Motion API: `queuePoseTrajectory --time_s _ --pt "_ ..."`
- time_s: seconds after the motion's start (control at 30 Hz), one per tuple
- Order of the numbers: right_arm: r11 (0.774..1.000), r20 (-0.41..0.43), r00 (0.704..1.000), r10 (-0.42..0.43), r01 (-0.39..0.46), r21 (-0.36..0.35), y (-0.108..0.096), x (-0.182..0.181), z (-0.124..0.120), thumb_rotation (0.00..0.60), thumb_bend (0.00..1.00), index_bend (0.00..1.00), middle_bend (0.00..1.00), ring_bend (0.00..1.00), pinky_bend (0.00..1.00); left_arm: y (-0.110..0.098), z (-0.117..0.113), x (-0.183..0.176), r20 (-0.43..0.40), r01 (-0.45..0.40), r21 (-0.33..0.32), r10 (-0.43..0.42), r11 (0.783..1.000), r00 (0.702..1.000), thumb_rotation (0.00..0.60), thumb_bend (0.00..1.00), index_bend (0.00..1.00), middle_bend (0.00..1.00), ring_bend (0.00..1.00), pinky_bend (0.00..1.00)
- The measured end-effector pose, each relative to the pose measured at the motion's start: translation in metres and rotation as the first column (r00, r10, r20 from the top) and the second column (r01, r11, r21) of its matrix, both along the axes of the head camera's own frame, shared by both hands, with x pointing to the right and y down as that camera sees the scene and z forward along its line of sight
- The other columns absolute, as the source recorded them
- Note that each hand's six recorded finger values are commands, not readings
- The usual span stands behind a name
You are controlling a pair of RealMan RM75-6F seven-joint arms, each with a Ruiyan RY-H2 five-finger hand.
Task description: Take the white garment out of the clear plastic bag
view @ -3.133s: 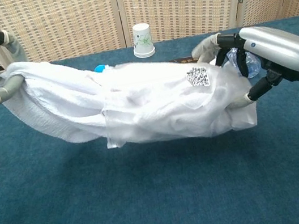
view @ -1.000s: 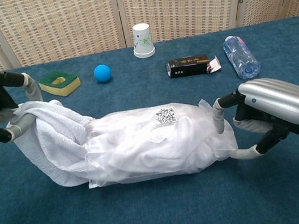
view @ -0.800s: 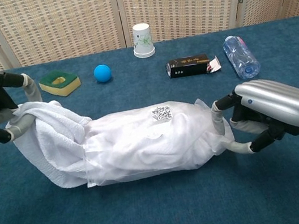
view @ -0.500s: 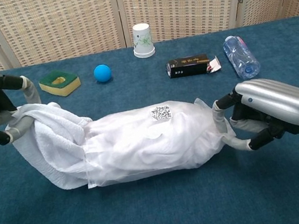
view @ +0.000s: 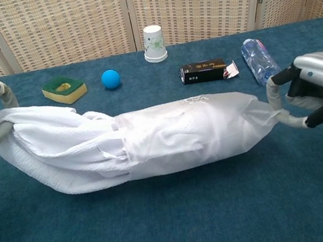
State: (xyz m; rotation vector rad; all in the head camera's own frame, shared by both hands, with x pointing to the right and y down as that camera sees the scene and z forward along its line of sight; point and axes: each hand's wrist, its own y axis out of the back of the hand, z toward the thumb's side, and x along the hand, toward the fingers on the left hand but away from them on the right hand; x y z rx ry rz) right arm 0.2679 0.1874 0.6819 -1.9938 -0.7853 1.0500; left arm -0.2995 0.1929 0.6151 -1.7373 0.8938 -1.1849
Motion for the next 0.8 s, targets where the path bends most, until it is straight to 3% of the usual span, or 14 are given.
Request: queuePoseTrajectory --time_s 0.33,0.8 --pt "0.982 -0.104 0.982 0.156 -0.143 0.122 -0.031 0.069 -0.032 0.6 0.52 0.69 1.0 0.98 1.0 -0.01 0.003 -0.017 0.033 0.047 0.004 -0.047 0.999 0.998 0.6 0.45 0.72 1.0 0.91 1.0" --pt "0.937 -0.122 0.952 0.281 -0.244 0.25 -0.052 0.117 -0.08 0.6 0.52 0.69 1.0 0.98 1.0 -0.013 -0.003 -0.026 0.053 0.056 0.022 -0.057 0.998 0.997 0.6 0.45 0.73 1.0 0.91 1.0"
